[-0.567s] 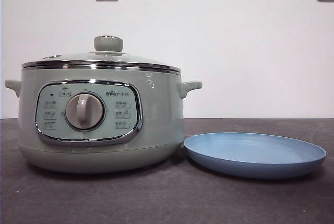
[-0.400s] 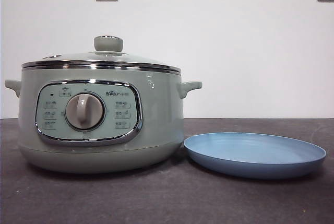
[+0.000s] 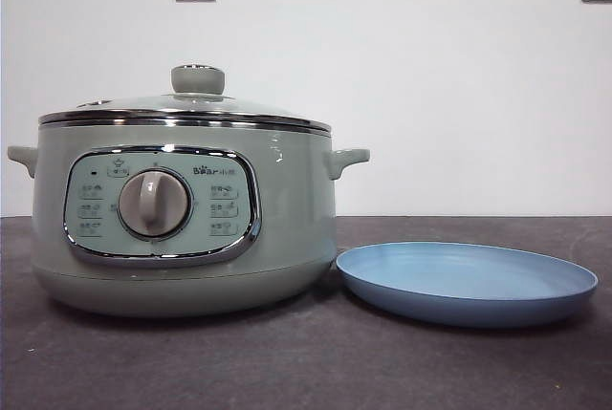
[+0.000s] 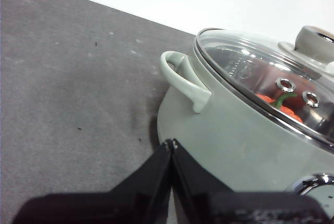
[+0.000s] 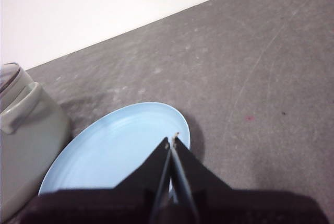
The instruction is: Take the pumpkin out from the steamer,put the pumpkin in the blue plate,close the lid
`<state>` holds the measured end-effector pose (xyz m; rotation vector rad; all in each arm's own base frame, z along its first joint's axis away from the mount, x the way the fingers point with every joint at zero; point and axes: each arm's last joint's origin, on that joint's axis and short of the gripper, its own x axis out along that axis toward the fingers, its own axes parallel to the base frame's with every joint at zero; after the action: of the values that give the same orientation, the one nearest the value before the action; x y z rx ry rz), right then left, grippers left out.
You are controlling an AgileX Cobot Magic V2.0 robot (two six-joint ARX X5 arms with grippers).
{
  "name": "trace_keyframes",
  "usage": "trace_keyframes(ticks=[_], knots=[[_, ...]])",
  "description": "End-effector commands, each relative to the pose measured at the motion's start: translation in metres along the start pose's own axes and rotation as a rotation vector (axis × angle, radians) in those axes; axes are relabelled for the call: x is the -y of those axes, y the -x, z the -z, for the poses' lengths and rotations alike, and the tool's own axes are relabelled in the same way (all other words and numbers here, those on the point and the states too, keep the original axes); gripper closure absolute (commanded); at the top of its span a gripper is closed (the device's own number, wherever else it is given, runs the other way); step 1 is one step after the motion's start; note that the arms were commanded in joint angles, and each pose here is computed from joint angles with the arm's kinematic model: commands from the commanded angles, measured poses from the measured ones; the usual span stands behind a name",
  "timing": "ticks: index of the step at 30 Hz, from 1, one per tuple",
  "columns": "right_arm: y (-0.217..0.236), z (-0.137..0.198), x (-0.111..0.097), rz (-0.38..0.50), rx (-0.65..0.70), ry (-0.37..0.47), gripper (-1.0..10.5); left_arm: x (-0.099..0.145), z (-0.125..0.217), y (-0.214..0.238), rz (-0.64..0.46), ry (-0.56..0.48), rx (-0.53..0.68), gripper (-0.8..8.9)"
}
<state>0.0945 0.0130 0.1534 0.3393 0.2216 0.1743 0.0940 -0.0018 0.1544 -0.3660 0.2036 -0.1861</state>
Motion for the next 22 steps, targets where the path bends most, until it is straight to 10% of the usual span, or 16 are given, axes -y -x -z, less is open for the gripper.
trace_keyframes(ticks=[1, 22], knots=[[0.003, -0.011, -0.004, -0.008, 0.026, -0.015, 9.6, 0.005, -0.011, 0.004, 0.013, 0.022, 0.025, 8.22], [-0.019, -0.133, -0.047, -0.013, -0.172, 0.115, 9.6, 0.041, -0.115, -0.02, 0.198, -0.04, -0.15, 8.22]])
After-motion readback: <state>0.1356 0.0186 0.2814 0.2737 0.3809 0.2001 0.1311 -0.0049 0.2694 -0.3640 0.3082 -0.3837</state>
